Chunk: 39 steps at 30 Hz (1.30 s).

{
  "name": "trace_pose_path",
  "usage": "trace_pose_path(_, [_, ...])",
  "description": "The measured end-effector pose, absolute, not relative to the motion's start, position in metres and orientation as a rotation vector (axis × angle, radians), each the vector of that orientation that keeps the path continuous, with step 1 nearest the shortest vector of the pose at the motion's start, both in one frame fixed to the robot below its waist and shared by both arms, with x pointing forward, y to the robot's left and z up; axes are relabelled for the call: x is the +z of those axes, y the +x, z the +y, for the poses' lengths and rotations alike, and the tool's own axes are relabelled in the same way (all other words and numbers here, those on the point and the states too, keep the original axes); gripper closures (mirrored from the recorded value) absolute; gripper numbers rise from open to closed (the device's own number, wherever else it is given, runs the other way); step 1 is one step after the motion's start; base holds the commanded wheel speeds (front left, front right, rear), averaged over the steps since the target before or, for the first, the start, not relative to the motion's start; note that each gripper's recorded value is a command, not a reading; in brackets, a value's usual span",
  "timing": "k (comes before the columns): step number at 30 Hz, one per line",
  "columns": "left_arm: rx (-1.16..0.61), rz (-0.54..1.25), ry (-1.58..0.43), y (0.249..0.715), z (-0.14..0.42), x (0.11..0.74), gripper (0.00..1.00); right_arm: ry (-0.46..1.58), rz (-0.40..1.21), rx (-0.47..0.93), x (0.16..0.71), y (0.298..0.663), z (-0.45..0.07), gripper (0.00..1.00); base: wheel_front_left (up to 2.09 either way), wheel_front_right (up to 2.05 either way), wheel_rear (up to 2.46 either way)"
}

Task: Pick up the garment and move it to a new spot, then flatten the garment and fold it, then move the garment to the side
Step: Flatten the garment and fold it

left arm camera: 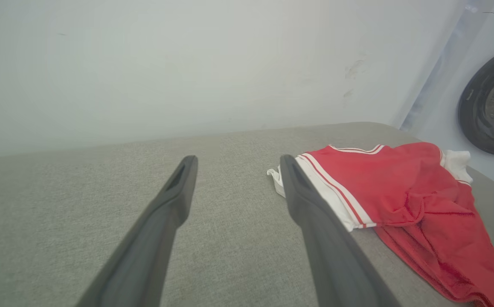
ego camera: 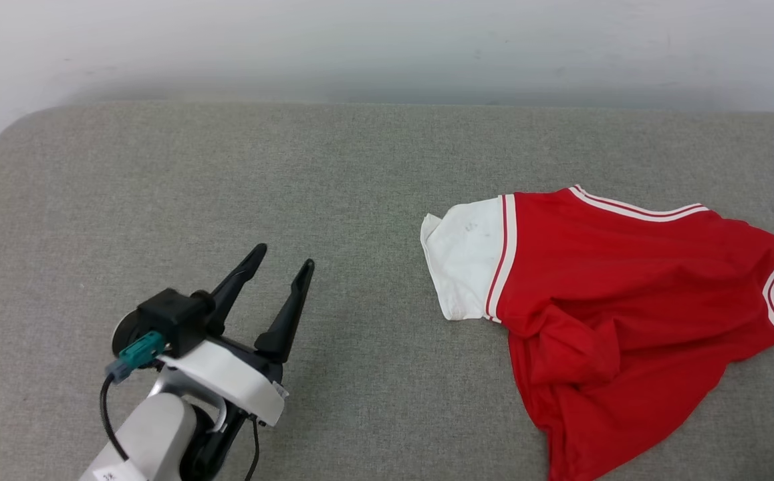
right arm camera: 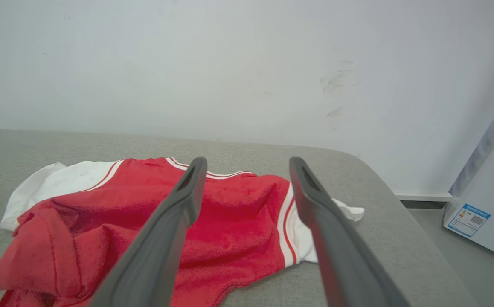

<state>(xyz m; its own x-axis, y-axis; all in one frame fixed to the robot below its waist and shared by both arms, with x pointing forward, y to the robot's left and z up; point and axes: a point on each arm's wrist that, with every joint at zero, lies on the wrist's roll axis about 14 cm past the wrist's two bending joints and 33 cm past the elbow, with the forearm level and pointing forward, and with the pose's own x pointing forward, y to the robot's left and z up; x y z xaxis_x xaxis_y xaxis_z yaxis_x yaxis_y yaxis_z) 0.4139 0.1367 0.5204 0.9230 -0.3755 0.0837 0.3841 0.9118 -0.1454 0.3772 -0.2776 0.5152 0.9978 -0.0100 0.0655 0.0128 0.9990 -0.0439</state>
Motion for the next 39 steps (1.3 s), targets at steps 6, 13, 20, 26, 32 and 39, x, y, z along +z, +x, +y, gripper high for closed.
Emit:
trace_pose_path(6, [-0.467,-0.001,-0.114,0.437,0.125,0.526,0.00,-0.082,-0.120,-0.003,0.532,0.362,-0.263,0.00,0.00,0.00,0.00])
trace_pose_path(13, [-0.543,0.128,-0.120,0.467,0.101,0.534,0.00,-0.087,-0.136,-0.035,0.537,0.349,-0.262,0.00,0.00,0.00,0.00])
trace_pose_path(20, [-0.588,0.313,-0.099,0.497,0.077,0.531,0.00,-0.073,-0.100,-0.075,0.525,0.342,-0.267,0.00,0.00,0.00,0.00])
trace_pose_path(26, [-0.574,0.524,-0.103,0.516,0.062,0.507,0.00,-0.067,-0.085,-0.096,0.520,0.342,-0.270,0.00,0.00,0.00,0.00])
trace_pose_path(32, [-0.556,0.671,0.010,0.532,0.052,0.476,0.00,-0.065,-0.080,-0.116,0.517,0.350,-0.275,0.00,0.00,0.00,0.00])
trace_pose_path(39, [-0.562,0.834,0.024,0.533,0.035,0.431,0.00,-0.064,-0.059,-0.159,0.510,0.353,-0.284,0.00,0.00,0.00,0.00])
